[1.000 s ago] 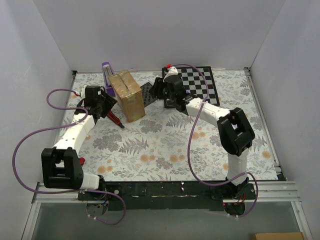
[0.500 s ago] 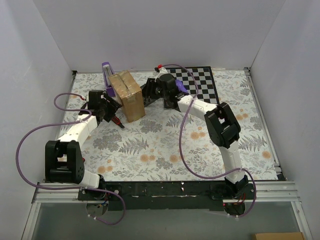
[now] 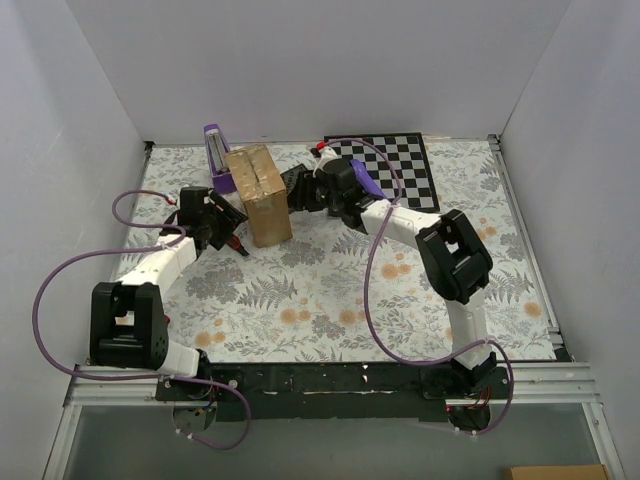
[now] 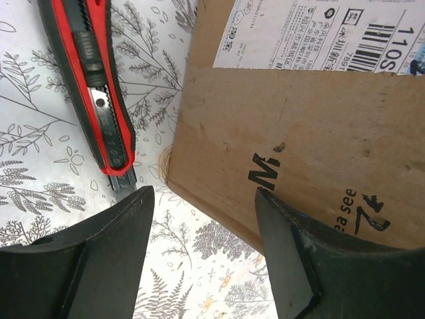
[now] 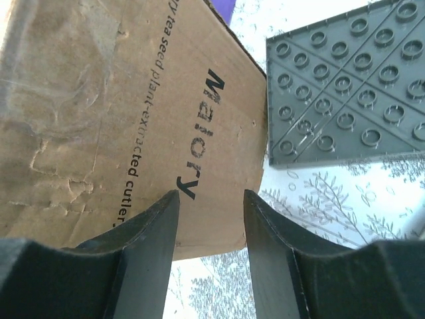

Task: Unpack the express box
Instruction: Move the express box to the center of the board.

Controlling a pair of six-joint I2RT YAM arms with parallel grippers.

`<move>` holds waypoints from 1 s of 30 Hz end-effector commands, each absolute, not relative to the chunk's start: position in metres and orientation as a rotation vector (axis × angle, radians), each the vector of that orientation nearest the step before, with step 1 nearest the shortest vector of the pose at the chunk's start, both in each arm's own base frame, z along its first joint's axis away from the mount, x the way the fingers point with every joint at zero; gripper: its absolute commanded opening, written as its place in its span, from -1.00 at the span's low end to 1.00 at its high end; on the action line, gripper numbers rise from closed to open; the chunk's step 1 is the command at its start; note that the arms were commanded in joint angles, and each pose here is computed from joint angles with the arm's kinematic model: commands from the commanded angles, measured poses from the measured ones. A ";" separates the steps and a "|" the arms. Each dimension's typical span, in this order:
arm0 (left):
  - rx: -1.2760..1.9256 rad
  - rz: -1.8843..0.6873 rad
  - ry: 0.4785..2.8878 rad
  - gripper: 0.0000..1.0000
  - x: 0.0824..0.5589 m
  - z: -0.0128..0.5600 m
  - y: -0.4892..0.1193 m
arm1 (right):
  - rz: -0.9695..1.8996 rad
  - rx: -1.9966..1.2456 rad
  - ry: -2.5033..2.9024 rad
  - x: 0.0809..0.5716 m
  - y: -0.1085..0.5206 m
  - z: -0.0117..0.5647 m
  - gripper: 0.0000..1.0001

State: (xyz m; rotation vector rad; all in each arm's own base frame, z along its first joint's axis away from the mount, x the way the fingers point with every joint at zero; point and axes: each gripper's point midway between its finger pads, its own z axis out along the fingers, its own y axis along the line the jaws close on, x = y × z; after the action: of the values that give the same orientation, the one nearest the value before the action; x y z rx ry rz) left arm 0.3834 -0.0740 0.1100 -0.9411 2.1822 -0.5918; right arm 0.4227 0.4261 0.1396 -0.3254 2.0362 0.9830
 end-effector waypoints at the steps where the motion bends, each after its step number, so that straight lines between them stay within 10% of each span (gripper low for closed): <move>1: -0.779 -0.701 2.197 0.25 0.372 0.129 -0.113 | 1.085 -0.438 1.969 0.380 0.441 0.174 0.04; 30: -0.587 -0.835 2.228 0.25 0.272 0.158 -0.218 | 0.979 -0.442 2.119 0.268 0.338 0.145 0.08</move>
State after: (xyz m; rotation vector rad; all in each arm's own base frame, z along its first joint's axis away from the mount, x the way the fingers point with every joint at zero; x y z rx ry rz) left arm 0.2697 -0.1748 0.1188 -0.6235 2.3322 -0.6222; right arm 0.3093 0.3207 0.1335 -0.3208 2.1298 0.8480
